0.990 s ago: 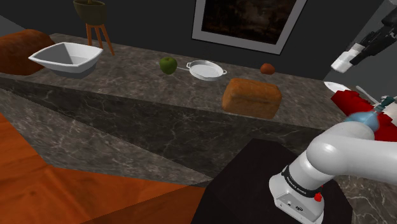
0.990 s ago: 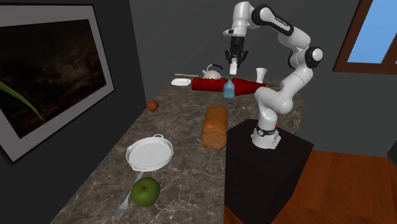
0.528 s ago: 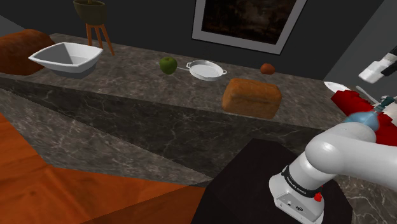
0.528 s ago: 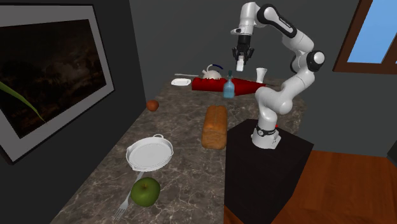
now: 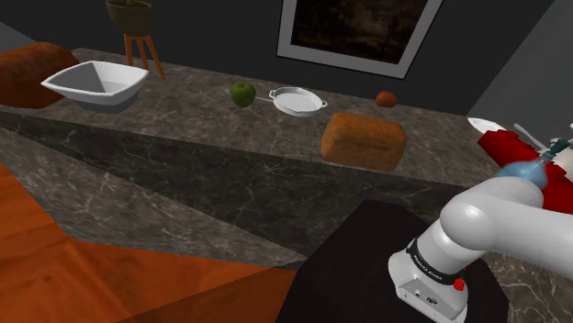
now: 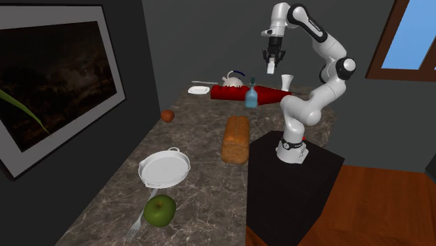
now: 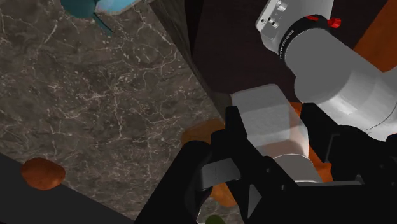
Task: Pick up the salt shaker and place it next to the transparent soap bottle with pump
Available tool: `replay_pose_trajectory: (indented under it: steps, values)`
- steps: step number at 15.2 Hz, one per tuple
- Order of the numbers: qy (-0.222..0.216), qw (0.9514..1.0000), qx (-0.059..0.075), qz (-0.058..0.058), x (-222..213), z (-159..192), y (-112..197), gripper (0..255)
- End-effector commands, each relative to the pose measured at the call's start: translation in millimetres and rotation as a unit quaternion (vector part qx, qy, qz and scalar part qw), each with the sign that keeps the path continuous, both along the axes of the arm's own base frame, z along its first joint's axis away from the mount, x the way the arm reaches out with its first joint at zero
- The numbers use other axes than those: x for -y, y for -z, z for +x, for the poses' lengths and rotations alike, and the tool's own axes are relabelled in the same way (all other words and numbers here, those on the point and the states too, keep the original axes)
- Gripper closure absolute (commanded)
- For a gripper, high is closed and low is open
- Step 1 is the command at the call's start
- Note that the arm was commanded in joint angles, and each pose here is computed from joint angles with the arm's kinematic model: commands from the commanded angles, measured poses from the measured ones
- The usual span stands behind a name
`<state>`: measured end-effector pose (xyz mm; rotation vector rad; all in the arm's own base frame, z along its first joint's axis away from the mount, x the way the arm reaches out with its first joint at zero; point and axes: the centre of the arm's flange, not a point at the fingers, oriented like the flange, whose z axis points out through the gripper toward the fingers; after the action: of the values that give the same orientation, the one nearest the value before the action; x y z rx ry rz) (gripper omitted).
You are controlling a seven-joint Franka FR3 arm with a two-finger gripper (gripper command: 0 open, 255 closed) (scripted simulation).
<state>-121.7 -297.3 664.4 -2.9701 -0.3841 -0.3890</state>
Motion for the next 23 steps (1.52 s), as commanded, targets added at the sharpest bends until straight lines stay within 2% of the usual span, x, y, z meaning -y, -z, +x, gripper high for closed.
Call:
replay_pose_trajectory:
  steps: [1,7,23]
  values:
    - [0.000,1.0000,-0.001,0.000,3,-25,-1,255]
    - [0.000,1.0000,-0.001,0.000,20,-100,-1,255]
    - [0.000,1.0000,-0.001,0.000,20,-100,84,255]
